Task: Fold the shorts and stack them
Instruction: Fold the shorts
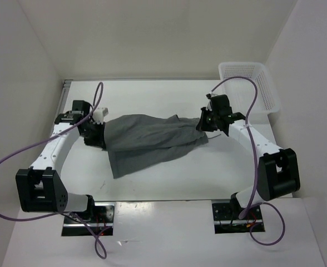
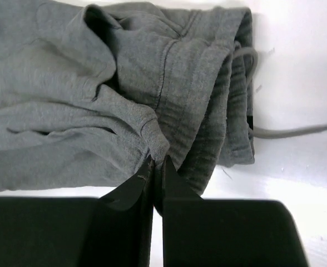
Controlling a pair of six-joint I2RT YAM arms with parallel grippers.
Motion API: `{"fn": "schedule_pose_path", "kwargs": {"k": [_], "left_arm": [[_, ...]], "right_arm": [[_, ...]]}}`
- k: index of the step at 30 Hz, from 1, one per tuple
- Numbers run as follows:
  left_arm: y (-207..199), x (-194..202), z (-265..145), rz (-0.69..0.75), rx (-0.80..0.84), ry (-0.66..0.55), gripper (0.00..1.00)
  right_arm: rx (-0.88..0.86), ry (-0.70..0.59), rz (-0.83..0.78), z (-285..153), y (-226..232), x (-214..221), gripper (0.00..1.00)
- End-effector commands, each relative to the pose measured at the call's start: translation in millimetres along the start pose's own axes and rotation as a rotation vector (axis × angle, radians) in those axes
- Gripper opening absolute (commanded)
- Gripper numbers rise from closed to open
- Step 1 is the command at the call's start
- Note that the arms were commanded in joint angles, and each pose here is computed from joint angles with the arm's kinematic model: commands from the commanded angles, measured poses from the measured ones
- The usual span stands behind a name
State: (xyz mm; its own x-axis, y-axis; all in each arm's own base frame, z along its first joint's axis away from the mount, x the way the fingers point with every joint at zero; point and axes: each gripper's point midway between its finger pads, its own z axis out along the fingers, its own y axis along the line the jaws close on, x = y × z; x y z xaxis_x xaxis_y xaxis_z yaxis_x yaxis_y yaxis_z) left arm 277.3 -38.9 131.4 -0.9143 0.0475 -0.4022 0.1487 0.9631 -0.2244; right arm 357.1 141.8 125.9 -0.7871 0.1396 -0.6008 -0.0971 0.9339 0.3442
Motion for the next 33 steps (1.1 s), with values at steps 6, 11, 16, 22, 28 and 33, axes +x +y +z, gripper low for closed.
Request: {"fn": "schedule_pose_path", "kwargs": {"k": [6, 11, 16, 22, 28, 33], "left_arm": [[-22, 79, 16, 0.027, 0.049, 0.235, 0.06], [-33, 87, 22, 0.081, 0.059, 0.278, 0.10], [-31, 92, 23, 0.105, 0.035, 0.294, 0.10], [-32, 101, 26, 0.119, 0.031, 0.318, 0.10], [-35, 98, 33, 0.138, 0.036, 0.315, 0.10], [-36, 102, 38, 0.154, 0.031, 0.338, 0.10]], "right_arm": [[0.044, 0.039, 0.053, -6, -19, 14, 0.28], [0.024, 0.076, 0.137, -16, -34, 26, 0.57], [-0.073, -0.037, 0.145, -35, -14, 3, 0.70], [-0.081, 0.040, 0.219, -12, -13, 7, 0.70], [-0.082, 0.161, 0.237, 9, -7, 38, 0.53], [-0.004, 0.224, 0.270, 13, -21, 67, 0.02]]}}
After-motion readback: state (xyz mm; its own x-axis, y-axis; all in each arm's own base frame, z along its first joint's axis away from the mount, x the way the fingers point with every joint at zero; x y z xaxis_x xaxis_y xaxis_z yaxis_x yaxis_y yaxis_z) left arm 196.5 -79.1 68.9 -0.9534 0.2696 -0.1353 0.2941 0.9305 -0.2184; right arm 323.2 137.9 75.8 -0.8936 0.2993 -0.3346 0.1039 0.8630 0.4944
